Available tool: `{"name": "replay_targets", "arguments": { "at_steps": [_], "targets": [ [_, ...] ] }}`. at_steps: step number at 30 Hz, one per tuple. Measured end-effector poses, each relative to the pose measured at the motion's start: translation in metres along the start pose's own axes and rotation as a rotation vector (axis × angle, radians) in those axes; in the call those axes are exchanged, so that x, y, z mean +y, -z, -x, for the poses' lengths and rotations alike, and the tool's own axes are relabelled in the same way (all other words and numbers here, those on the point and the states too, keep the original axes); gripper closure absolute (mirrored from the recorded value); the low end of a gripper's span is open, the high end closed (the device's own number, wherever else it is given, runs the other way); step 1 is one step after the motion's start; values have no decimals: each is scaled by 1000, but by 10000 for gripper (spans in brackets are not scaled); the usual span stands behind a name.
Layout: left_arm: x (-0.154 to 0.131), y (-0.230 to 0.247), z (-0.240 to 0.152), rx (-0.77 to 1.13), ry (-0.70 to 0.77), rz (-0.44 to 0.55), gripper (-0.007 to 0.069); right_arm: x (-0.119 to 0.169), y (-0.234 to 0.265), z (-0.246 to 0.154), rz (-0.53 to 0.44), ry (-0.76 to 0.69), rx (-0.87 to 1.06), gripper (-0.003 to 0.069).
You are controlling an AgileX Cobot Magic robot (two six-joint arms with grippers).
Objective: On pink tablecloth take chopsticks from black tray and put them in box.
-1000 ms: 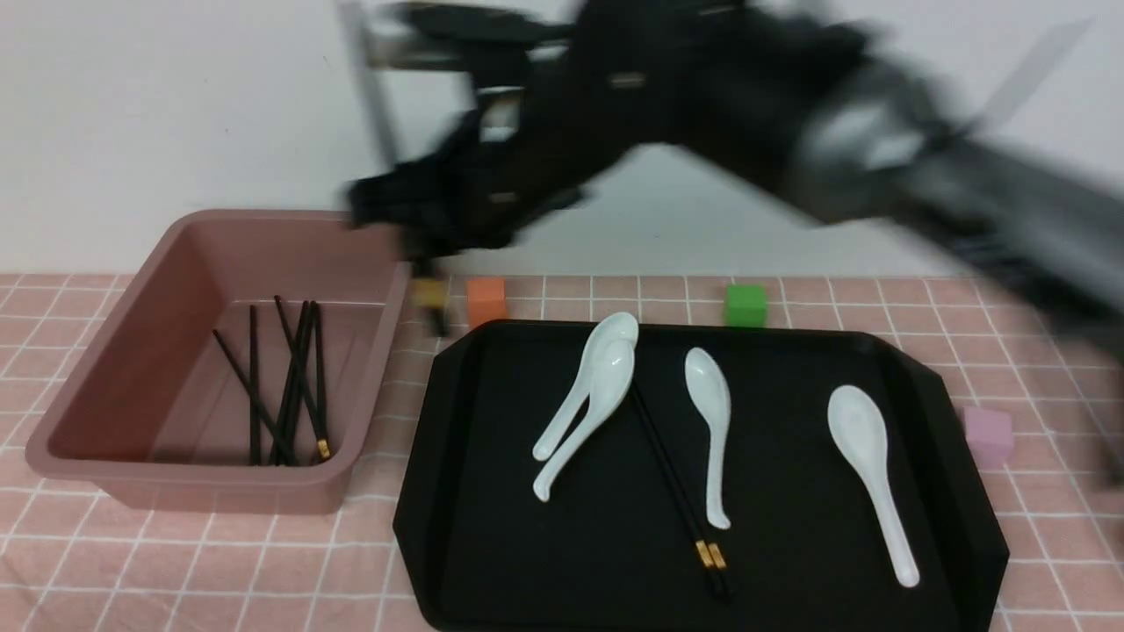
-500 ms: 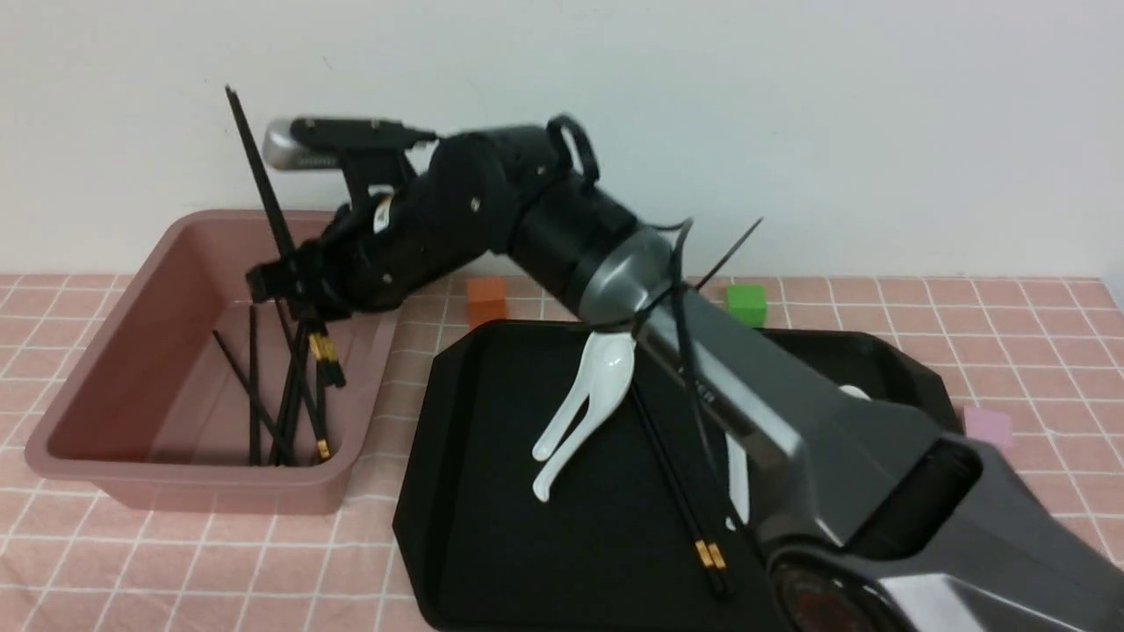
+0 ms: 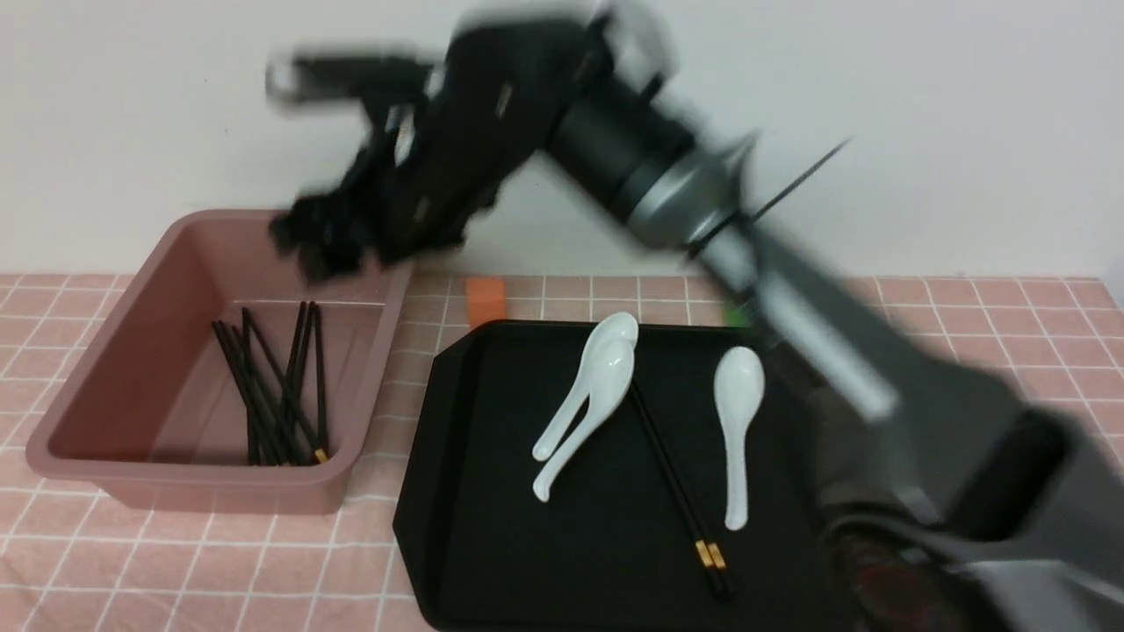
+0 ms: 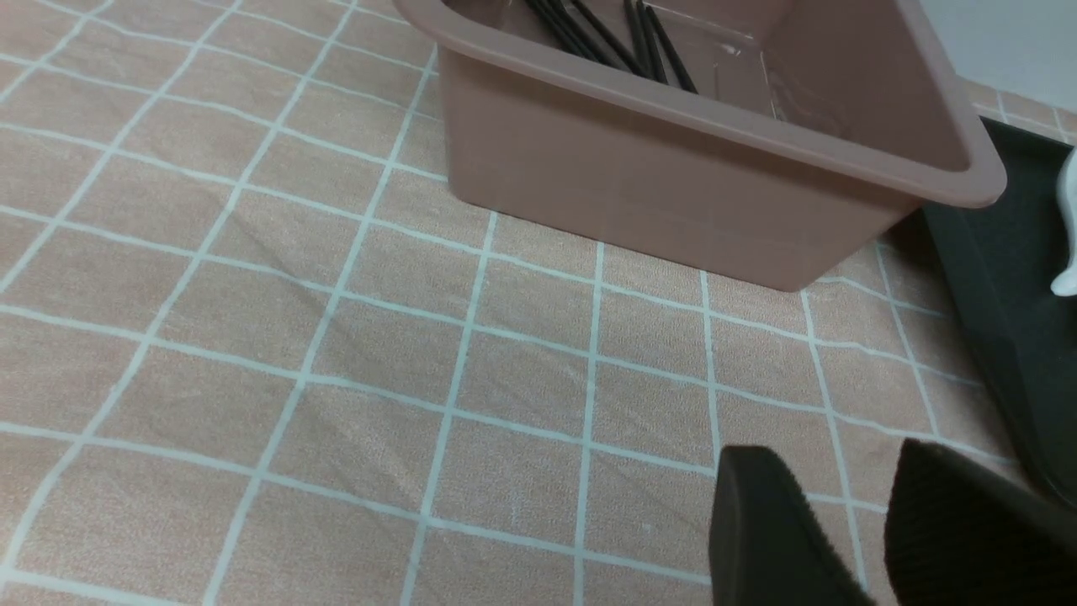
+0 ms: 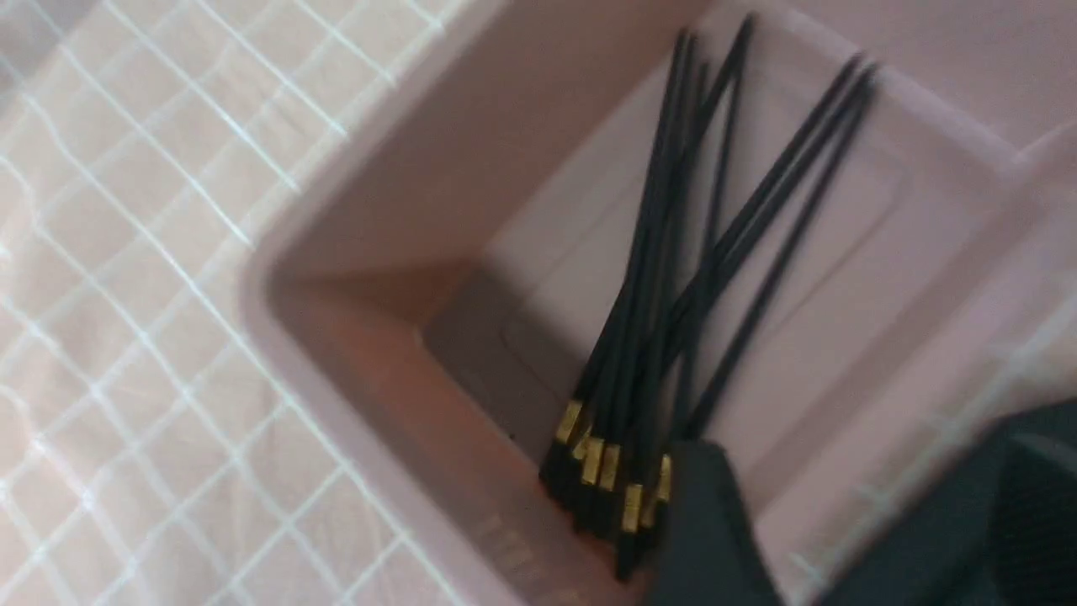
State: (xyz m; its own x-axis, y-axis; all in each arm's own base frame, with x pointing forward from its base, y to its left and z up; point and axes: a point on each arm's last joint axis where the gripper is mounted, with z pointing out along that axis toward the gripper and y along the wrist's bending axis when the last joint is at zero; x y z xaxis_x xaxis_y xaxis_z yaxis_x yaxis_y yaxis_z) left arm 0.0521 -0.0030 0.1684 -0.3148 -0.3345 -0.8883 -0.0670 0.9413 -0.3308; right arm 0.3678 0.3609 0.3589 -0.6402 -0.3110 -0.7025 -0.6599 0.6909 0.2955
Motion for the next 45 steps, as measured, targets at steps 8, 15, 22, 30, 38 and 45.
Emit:
{"name": "replay_targets", "arguments": {
  "at_steps": [8,15,22,30,38,45],
  "targets": [
    [0,0,0,0,0,0,388,36,147,32,8,65,-227,564],
    [0,0,0,0,0,0,388,53,246,-8,4,93,-161,673],
    [0,0,0,0,0,0,388,35,275,-100,-93,40,42,673],
    [0,0,0,0,0,0,388,17,283,-179,-145,17,173,670],
    [0,0,0,0,0,0,388,15,288,-195,-147,22,186,669],
    [0,0,0,0,0,0,388,-21,288,-224,-262,63,76,673]
  ]
}}
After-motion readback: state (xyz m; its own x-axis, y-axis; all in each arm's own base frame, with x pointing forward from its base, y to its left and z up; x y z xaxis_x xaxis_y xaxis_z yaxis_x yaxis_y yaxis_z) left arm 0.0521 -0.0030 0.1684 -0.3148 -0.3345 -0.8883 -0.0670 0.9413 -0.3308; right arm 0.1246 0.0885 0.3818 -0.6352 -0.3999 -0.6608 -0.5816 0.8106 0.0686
